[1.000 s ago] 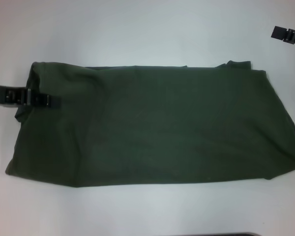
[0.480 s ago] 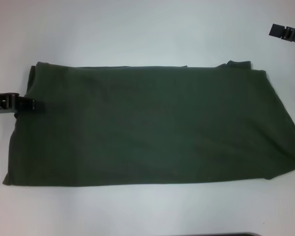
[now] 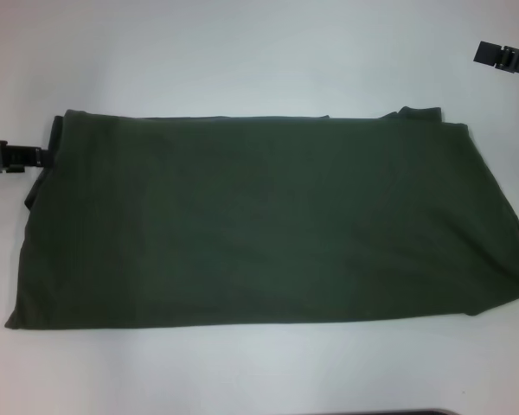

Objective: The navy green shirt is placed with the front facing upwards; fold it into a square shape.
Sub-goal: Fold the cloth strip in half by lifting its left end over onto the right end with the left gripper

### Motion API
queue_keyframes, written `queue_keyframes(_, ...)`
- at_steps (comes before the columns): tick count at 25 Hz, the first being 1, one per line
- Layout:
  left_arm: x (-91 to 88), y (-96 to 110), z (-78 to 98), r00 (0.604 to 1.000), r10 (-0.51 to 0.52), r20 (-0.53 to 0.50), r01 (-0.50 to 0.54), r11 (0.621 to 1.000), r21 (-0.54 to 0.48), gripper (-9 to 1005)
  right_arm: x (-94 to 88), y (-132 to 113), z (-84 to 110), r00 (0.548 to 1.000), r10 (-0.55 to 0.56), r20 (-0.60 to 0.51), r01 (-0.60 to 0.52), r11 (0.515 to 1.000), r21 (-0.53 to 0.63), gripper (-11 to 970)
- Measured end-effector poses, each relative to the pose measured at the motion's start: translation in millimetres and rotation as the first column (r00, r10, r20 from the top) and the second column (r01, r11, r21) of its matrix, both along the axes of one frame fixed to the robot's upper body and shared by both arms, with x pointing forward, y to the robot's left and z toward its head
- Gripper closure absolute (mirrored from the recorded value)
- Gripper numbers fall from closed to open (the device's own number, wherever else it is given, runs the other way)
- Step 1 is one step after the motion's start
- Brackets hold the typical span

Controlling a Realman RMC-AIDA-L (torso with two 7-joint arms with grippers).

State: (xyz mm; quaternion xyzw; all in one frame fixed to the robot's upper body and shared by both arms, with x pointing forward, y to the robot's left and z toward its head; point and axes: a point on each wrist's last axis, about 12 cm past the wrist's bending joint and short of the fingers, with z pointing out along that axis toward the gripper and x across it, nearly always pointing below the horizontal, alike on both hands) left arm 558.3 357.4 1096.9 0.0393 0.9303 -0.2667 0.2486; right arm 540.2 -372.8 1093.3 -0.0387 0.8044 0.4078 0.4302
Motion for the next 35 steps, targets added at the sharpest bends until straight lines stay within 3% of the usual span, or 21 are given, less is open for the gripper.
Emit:
queue_keyframes(6, 5.0, -7, 11.2, 0.999, -0.016, 0.048, 0.017, 1.0, -0.018, 433, 0.5, 0, 0.4, 1.0, -0.002, 0.003, 0.002, 1.0, 0.001, 33)
queue_keyframes(13, 1.4, -27, 24.0, 0.989, -0.121, 0.09, 0.133, 0.981, -0.144, 432, -0.6, -1, -0.5, 1.0, -0.005, 0.004, 0.005, 1.0, 0.001, 33)
queue_keyframes(22, -2.1, -34, 2.9, 0.99, -0.125, 0.062, 0.133, 0.979, -0.154, 439, -2.6, 0, -2.5, 1.0, -0.01, 0.002, 0.01, 1.0, 0.007, 33)
queue_keyframes(35, 3.3, -39, -16.2, 0.994, -0.094, 0.054, 0.097, 0.993, -0.07, 444, -2.4, 4, -4.1, 1.0, -0.002, -0.002, 0.002, 1.0, 0.014, 33)
